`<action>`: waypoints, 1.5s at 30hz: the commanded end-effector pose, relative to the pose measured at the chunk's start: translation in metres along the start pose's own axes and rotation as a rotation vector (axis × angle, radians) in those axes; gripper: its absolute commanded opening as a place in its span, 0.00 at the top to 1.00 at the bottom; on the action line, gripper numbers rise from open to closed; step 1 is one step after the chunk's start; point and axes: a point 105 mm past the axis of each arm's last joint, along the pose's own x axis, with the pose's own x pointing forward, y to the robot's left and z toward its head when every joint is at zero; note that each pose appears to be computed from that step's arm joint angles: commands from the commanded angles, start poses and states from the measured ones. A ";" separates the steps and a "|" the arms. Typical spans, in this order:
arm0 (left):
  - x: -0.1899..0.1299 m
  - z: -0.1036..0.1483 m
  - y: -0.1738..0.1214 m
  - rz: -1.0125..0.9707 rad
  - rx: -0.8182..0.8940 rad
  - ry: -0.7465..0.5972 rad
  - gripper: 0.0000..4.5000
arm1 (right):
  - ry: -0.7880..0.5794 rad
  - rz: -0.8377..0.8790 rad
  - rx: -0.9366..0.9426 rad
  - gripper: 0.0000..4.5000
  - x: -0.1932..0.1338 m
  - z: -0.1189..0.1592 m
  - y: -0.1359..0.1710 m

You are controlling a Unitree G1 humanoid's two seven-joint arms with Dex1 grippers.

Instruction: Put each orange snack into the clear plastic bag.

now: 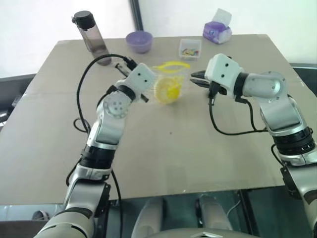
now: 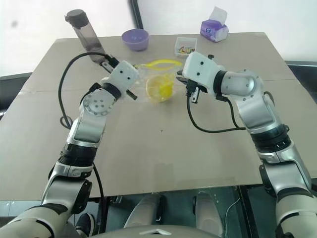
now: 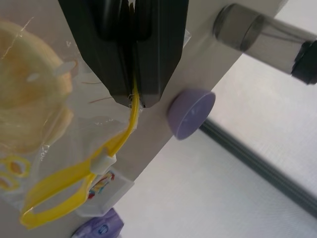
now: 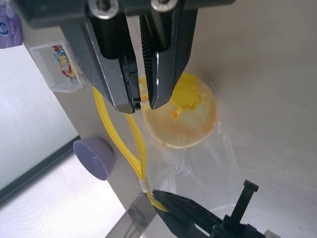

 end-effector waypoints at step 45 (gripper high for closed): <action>-0.008 0.055 -0.024 -0.129 0.074 -0.277 1.00 | -0.083 -0.056 -0.022 0.74 0.000 0.021 -0.013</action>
